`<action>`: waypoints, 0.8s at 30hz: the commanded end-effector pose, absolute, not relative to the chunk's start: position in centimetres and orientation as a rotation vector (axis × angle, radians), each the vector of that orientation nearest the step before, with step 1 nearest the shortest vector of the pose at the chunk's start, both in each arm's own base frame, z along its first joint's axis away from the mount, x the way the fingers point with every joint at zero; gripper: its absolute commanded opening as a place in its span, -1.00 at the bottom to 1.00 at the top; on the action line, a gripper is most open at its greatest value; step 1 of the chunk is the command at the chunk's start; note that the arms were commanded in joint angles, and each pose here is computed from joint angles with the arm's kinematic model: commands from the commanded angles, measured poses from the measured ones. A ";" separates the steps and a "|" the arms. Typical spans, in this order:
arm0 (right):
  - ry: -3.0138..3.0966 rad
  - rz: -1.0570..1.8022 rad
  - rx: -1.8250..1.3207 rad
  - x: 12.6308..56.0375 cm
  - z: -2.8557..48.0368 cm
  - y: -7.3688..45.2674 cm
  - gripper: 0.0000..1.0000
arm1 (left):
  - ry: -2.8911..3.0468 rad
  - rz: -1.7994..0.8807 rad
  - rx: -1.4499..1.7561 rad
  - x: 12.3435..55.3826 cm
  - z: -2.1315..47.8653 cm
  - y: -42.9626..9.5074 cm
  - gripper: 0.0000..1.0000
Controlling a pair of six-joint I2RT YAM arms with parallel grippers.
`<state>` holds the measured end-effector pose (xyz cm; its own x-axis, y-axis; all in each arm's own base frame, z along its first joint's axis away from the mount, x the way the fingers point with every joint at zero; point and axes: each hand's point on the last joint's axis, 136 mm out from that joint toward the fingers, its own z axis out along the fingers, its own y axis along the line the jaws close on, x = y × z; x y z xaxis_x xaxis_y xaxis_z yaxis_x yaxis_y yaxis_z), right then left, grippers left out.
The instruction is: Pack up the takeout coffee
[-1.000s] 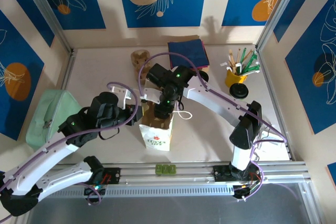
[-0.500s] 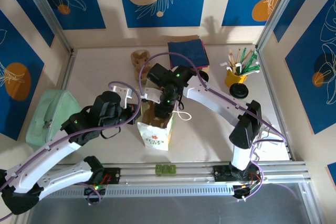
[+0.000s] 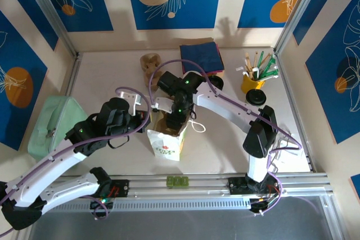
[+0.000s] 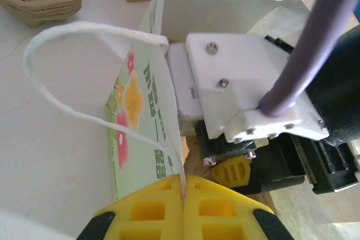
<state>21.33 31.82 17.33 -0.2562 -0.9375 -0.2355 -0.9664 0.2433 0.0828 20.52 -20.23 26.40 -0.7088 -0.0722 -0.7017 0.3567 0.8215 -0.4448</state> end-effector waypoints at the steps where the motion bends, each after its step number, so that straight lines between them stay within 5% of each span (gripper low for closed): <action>1: 2.357 0.362 -1.829 20.1 17.6 31.6 -0.13 | 2.181 -0.740 0.168 21.1 28.0 -19.7 -1.00; 24: 2.468 0.299 -1.848 20.6 13.1 32.4 -0.12 | 2.185 -0.776 0.171 21.2 27.9 -20.4 -1.00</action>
<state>20.99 32.19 14.22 -0.2709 -0.9457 -0.1794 -0.9613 0.2560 0.1023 20.61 -20.11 26.97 -0.6974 -0.0945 -0.7105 0.3536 0.8169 -0.4557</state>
